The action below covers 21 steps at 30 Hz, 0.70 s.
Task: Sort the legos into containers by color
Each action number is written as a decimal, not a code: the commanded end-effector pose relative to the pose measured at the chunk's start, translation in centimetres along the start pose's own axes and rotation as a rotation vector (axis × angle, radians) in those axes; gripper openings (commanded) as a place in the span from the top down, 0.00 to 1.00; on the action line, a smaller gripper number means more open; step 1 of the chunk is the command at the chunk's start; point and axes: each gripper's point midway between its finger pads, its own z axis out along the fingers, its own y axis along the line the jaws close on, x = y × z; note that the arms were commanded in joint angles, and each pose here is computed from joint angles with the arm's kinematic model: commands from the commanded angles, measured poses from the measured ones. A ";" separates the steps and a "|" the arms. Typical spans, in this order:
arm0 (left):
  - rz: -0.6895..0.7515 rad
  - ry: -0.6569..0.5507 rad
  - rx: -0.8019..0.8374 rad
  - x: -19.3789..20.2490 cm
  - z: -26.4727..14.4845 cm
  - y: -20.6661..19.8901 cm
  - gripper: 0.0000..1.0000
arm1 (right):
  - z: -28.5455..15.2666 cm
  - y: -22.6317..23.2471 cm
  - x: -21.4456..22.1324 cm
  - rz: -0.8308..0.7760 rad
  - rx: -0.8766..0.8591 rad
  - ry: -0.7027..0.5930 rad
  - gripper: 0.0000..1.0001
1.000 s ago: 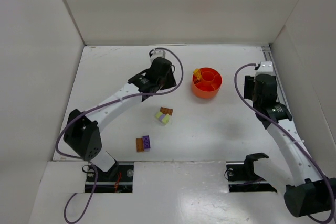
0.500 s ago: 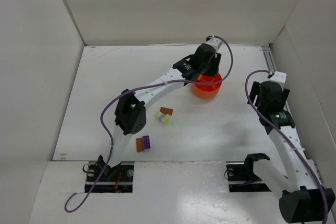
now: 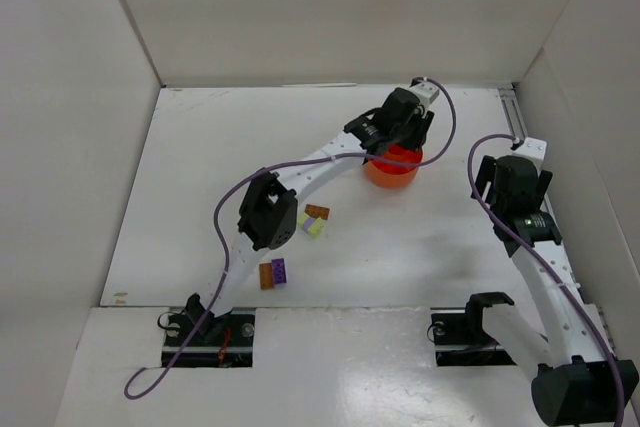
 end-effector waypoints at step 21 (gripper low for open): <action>0.096 -0.050 -0.048 -1.0 0.3 0.0 0.47 | 0.6 0.5 -0.2 -0.001 -0.017 -0.004 0.09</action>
